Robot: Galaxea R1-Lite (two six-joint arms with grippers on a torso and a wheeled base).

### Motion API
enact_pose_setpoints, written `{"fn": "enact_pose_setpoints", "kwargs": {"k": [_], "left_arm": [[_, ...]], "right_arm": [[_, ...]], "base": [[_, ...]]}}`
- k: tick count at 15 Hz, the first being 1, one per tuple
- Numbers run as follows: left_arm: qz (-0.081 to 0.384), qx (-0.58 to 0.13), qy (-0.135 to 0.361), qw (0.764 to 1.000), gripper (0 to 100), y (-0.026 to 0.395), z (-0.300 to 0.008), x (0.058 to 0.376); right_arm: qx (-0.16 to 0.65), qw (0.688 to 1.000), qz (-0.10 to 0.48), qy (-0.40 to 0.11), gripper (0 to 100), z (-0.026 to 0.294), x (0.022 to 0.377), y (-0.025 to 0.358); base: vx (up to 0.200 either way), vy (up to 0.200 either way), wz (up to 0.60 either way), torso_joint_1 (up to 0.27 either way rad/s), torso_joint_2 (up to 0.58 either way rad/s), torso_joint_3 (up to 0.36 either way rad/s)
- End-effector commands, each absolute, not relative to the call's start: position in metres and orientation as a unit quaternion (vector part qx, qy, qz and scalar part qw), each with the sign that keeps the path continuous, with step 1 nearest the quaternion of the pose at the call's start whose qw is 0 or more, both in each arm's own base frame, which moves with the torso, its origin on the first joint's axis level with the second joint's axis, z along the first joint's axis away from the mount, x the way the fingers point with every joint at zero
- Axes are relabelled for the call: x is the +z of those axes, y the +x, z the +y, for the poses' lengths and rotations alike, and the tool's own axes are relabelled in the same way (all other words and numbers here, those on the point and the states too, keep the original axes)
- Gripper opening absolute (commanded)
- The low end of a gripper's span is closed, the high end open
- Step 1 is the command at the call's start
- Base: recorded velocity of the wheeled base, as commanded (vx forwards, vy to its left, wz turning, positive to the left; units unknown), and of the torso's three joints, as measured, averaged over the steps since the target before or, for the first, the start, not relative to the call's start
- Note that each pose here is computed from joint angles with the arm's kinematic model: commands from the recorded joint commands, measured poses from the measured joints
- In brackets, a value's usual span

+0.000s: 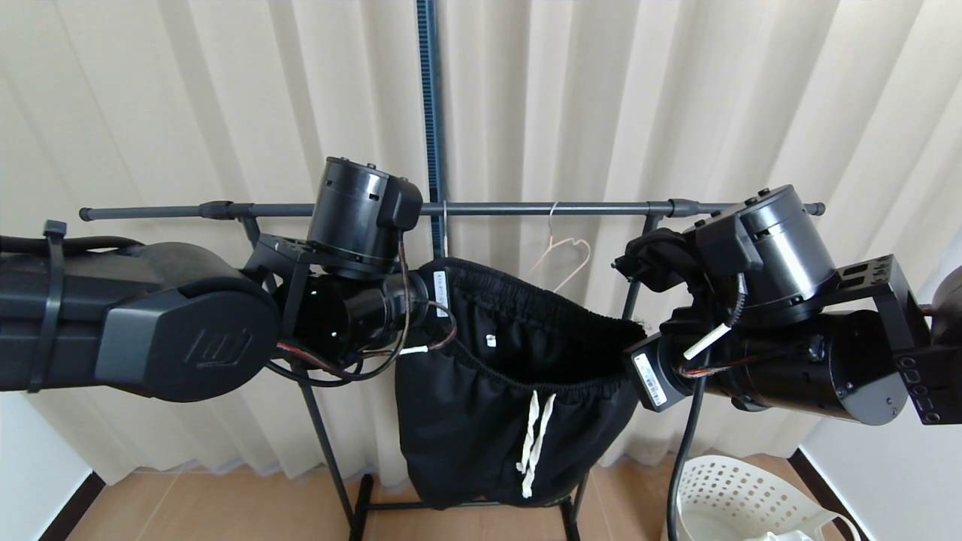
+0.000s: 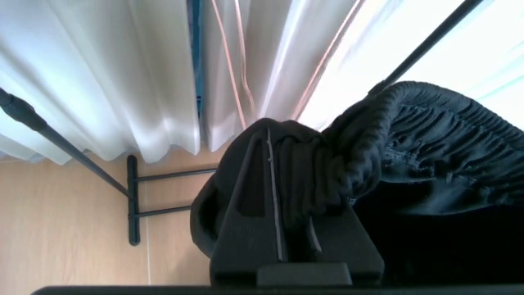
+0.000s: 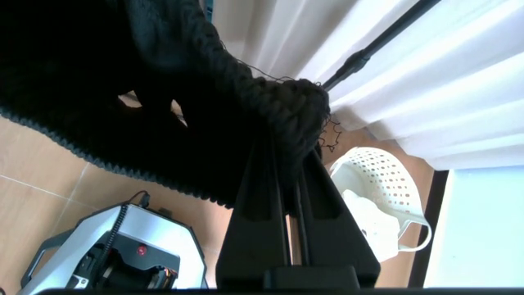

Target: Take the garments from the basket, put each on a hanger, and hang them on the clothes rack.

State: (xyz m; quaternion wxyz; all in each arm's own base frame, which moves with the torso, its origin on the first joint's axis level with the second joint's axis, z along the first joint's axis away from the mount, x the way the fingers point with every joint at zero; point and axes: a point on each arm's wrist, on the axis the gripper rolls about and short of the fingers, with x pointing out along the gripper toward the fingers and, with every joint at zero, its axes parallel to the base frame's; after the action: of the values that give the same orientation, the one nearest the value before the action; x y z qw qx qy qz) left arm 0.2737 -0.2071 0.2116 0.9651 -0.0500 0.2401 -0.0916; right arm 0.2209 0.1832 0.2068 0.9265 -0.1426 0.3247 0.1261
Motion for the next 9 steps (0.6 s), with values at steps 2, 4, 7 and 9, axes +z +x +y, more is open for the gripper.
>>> {"fn": "enact_pose_setpoints", "kwargs": {"k": [2, 4, 7, 9], "left_arm": [[0.236, -0.093, -0.053, 0.966, 0, 0.2713, -0.2054, 0.2153], [0.231, -0.094, -0.056, 0.967, 0, 0.2689, -0.2035, 0.2195], [0.234, -0.094, -0.054, 0.966, 0, 0.2679, -0.2033, 0.2179], [0.236, -0.093, -0.053, 0.966, 0, 0.2676, -0.2031, 0.2169]], "right_arm": [[0.126, 0.927, 0.324, -0.142, 0, 0.1827, 0.2073, 0.2208], [0.126, 0.926, 0.326, -0.143, 0, 0.1837, 0.206, 0.2212], [0.126, 0.926, 0.325, -0.143, 0, 0.1832, 0.2065, 0.2212], [0.126, 0.927, 0.324, -0.142, 0, 0.1827, 0.2073, 0.2208]], "base": [[0.0, 0.0, 0.0, 0.0, 0.0, 0.0], [0.0, 0.0, 0.0, 0.0, 0.0, 0.0], [0.0, 0.0, 0.0, 0.0, 0.0, 0.0], [0.0, 0.0, 0.0, 0.0, 0.0, 0.0]]}}
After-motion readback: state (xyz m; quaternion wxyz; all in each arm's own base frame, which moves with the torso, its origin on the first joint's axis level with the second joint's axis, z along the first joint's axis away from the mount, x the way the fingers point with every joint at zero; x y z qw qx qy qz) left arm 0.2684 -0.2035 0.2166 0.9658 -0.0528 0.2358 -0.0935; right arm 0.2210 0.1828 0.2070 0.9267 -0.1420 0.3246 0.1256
